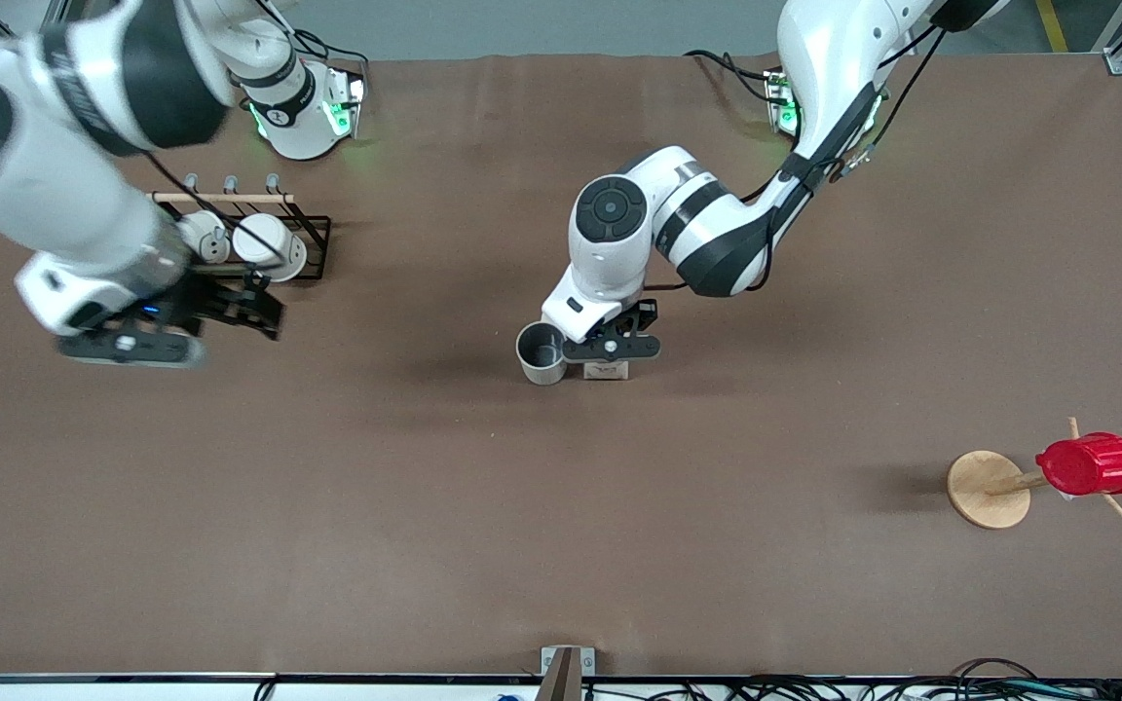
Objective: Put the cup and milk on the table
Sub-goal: 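Set the mug down, open the right gripper while the left lowers the carton, then open the left gripper beside the mug and lift it away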
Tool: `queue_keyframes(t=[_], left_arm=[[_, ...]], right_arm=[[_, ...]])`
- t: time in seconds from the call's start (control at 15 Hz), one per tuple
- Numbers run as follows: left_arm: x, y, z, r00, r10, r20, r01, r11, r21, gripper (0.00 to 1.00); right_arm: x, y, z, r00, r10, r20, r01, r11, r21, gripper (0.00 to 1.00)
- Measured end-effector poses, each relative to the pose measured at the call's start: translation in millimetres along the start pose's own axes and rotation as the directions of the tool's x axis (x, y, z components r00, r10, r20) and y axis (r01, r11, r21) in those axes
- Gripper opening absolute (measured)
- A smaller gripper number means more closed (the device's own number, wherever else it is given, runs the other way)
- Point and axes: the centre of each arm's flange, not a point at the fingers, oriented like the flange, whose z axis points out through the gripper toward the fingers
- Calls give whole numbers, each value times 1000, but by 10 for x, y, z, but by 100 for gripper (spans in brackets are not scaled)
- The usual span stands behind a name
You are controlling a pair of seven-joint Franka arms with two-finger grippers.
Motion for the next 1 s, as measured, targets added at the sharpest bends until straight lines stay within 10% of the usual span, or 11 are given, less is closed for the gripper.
queue_keyframes(t=[0.4, 0.73, 1.0], left_arm=[[-9, -8, 43, 1000, 2, 2, -2, 1000, 2, 54], [30, -39, -359, 999, -9, -49, 8, 1000, -22, 99], [62, -450, -1021, 997, -45, -65, 47, 998, 37, 100]], right_arm=[[-125, 1194, -590, 999, -39, -26, 39, 999, 3, 100], [-256, 1216, -912, 999, -36, 15, 36, 999, 3, 100], [-220, 1224, -904, 999, -34, 0, 34, 999, -11, 100]])
